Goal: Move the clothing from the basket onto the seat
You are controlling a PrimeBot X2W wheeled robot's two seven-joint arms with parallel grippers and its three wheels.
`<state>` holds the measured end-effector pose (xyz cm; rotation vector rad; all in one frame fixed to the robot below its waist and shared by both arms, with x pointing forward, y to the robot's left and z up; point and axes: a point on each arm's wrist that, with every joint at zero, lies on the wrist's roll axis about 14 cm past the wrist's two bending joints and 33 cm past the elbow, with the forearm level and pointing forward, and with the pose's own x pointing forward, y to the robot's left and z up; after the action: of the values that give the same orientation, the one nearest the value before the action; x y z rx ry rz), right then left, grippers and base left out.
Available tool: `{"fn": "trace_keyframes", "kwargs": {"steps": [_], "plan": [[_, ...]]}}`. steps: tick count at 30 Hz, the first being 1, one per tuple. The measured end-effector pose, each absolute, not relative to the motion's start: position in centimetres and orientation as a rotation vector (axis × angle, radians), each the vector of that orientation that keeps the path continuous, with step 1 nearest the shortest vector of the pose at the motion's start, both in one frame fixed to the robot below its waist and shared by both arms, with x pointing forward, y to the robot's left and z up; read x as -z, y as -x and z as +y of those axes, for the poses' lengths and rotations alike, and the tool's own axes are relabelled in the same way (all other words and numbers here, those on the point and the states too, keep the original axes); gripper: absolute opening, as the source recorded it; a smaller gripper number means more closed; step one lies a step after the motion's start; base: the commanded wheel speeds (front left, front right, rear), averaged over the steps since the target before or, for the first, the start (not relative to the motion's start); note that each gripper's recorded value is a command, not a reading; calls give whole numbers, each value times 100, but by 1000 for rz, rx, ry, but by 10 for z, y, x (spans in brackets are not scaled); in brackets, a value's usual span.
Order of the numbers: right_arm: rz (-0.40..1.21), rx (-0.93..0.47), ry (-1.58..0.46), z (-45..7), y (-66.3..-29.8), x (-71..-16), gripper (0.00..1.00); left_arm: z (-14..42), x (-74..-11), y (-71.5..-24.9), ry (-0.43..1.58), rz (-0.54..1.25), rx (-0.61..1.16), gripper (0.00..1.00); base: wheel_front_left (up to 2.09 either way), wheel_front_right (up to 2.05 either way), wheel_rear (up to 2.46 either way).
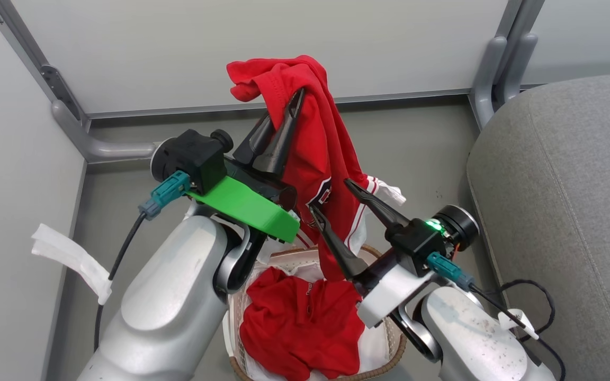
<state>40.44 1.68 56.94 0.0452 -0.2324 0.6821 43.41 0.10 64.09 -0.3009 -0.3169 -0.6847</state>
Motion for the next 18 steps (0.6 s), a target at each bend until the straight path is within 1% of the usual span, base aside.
{"fn": "trace_keyframes", "kwargs": {"steps": [4,11,18], "plan": [[-265,-734,-30,32,-404,-581,100,1,-640,-432,303,-311,685,0,0,0,0],[-302,-763,8,42,-409,-592,100,0,-636,-428,312,-296,688,0,0,0,0],[-279,-740,23,39,-422,-585,100,-4,-633,-423,312,-283,702,0,0,0,0]]}}
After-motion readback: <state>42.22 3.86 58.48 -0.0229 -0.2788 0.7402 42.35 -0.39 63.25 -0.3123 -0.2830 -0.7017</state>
